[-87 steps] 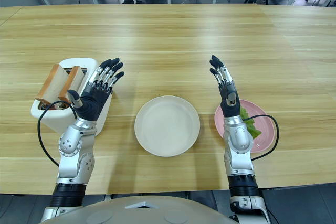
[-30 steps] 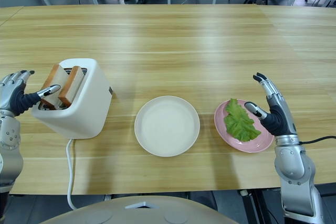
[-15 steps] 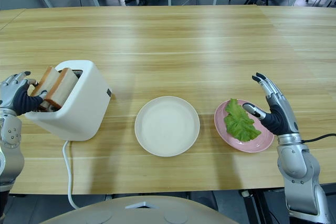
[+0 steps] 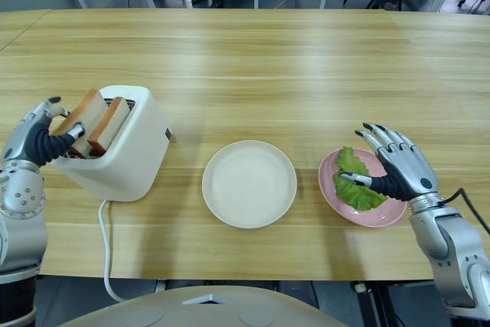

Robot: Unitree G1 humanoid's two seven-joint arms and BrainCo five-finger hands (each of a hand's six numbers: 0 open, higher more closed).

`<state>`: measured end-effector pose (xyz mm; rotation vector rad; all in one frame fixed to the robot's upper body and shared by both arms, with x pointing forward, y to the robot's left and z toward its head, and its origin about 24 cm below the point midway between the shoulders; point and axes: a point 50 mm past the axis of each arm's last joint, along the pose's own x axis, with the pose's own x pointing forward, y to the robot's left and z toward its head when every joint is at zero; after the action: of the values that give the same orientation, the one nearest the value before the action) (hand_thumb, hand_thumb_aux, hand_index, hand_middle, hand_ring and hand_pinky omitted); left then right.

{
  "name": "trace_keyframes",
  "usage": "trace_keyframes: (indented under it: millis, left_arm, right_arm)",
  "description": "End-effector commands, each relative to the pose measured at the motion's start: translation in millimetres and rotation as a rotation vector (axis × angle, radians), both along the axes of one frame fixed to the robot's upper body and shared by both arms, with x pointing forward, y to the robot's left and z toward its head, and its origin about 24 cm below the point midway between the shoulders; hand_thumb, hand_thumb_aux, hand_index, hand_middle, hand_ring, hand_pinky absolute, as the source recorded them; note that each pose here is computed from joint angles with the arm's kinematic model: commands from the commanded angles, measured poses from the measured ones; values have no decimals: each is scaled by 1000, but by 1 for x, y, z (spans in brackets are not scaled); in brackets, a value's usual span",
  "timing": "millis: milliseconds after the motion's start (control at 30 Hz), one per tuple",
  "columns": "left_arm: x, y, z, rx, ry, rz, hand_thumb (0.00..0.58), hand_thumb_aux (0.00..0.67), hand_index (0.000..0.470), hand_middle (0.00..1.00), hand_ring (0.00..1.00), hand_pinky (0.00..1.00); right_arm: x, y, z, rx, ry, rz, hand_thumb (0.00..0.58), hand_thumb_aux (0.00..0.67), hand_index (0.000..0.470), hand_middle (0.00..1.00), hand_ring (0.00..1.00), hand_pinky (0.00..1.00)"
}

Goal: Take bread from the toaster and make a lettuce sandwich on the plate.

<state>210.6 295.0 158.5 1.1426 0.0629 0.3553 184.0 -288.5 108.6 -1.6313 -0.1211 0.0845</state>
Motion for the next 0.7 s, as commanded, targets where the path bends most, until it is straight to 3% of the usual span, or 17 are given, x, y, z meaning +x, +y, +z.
trace_keyframes:
  millis: [33, 67, 100, 600, 633, 700]
  left_arm:
    - [-8, -1, 21, -44, -150, -15, 580, 670, 460, 647, 647, 647]
    - [-10, -1, 23, -52, -171, -17, 580, 670, 460, 886, 886, 886]
    - [-11, -1, 27, -61, -198, -20, 580, 670, 460, 1000, 1000, 1000]
    - [-20, -19, 92, -81, -540, -186, 580, 670, 460, 1000, 1000, 1000]
    - [-19, -23, 96, -85, -554, -209, 580, 670, 460, 1000, 1000, 1000]
    - [-16, -30, 101, -90, -566, -257, 580, 670, 460, 1000, 1000, 1000]
  right_arm:
    - [6, -15, -17, -172, 72, -15, 0, 0, 0, 0, 0, 0]
    - [8, -19, -19, -193, 82, -19, 0, 0, 0, 0, 0, 0]
    - [11, -23, -23, -203, 92, -26, 0, 0, 0, 0, 0, 0]
    - [22, -62, -101, -125, 241, -48, 0, 0, 0, 0, 0, 0]
    - [21, -60, -106, -119, 247, -39, 227, 147, 101, 0, 0, 0]
    - [21, -59, -110, -107, 247, -31, 230, 150, 103, 0, 0, 0]
